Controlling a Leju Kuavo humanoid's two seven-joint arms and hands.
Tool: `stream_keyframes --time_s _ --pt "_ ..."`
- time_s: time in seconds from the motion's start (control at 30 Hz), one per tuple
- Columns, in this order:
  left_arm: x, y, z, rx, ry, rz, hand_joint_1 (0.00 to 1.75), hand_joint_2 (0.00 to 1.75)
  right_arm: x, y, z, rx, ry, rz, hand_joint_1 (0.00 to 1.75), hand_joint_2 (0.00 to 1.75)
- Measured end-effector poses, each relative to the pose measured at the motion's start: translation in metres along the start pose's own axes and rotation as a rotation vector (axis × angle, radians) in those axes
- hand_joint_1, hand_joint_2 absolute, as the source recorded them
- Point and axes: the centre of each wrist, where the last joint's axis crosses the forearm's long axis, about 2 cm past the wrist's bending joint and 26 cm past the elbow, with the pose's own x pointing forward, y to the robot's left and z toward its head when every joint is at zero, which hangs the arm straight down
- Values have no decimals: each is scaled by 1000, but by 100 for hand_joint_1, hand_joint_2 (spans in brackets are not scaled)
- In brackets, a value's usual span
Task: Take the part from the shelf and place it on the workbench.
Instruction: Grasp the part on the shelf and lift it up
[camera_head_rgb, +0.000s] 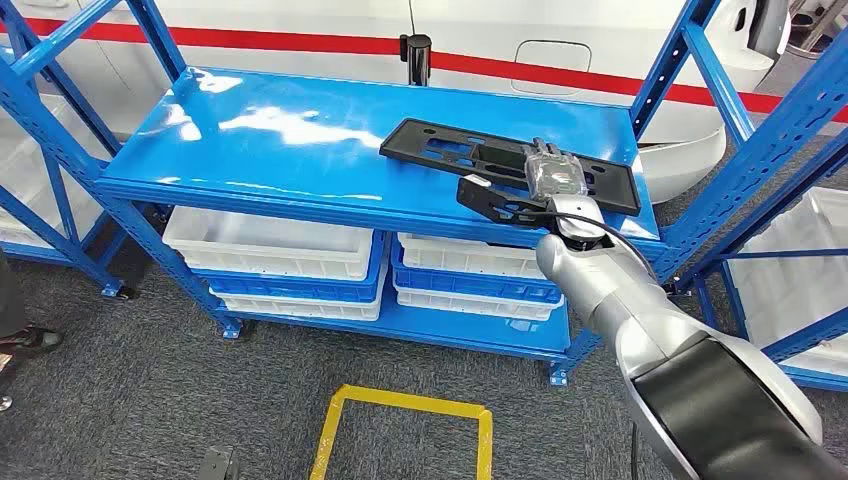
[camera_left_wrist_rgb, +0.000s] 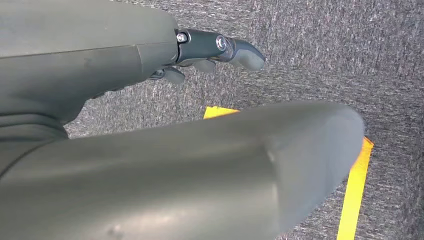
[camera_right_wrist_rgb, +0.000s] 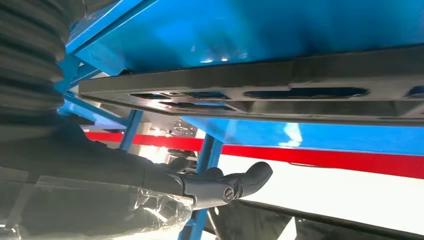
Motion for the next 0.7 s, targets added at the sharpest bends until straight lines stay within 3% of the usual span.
stream_keyframes --time_s 0.7 --pt "0 -1 0 -4 6 1 0 0 -24 0 -3 0 57 -1 0 175"
